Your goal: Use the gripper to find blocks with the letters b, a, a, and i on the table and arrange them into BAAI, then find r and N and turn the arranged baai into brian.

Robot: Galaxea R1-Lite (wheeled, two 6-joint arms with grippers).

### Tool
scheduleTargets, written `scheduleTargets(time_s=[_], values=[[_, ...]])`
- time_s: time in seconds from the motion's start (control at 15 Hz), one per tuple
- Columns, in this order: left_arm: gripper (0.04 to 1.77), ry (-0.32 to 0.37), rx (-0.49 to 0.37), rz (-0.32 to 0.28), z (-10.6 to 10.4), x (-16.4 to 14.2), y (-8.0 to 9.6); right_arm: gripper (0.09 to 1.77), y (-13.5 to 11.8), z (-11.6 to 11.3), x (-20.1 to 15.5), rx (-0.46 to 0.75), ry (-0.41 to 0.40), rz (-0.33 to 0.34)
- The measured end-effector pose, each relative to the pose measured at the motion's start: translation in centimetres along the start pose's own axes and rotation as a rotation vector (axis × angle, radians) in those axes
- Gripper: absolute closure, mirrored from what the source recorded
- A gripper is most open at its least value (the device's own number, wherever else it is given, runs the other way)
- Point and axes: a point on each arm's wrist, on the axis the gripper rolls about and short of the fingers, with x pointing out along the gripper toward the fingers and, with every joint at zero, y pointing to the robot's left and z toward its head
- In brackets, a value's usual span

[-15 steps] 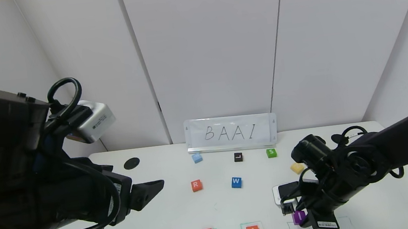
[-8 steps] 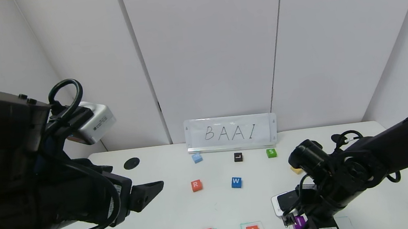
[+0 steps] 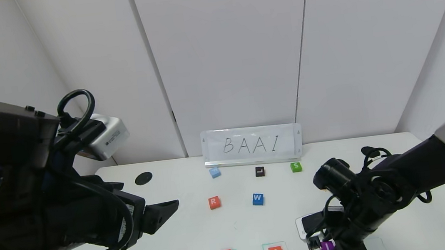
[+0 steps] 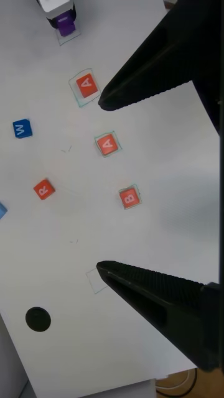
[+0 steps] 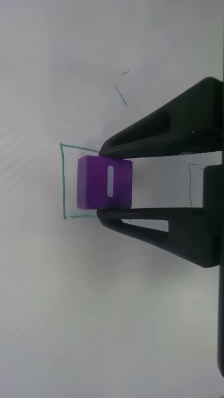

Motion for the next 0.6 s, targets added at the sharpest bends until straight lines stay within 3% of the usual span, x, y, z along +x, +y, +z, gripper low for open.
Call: scheduleTargets(time_s=[0.6], values=[[0.09, 0.009, 0.01, 0.001, -0.13, 0.25, -0.09, 1.33, -0.05, -0.46, 0.27, 0.009, 0.005, 0.009]])
